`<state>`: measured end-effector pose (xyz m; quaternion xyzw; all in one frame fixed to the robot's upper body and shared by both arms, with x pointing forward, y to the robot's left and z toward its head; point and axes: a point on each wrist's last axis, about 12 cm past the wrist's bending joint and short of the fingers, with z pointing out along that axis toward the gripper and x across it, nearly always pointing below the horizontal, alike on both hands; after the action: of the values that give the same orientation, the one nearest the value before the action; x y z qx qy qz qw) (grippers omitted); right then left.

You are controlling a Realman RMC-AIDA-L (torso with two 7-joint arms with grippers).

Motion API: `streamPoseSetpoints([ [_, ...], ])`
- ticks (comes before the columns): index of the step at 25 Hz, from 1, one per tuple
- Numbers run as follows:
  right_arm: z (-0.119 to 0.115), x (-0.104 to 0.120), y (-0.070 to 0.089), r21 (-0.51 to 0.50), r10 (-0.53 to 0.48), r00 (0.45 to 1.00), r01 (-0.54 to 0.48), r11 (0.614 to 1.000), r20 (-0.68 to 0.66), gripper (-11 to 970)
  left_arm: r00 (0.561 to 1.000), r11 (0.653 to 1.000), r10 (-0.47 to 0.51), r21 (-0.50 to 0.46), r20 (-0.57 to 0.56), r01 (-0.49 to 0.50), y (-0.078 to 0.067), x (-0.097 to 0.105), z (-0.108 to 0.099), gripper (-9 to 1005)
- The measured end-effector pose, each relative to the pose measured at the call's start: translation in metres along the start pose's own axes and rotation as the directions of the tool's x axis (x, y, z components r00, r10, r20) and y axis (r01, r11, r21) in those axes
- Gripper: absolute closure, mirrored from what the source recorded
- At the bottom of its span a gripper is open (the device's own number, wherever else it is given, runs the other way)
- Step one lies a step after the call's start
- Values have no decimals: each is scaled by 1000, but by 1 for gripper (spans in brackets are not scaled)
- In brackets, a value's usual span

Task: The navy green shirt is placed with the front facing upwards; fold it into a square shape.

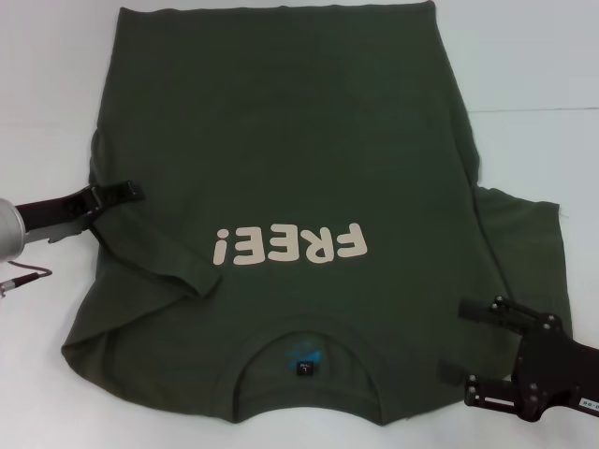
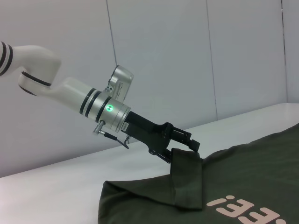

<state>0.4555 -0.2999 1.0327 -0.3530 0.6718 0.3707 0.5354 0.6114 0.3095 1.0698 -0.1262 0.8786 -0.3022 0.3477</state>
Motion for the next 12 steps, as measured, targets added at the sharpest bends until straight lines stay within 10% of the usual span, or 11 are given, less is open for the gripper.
streamPoseSetpoints([
  [12,0,0,-1,1,1,1000,-1,1000,0,76,1000,999,20,-32,21,-19,2,2,3,328],
])
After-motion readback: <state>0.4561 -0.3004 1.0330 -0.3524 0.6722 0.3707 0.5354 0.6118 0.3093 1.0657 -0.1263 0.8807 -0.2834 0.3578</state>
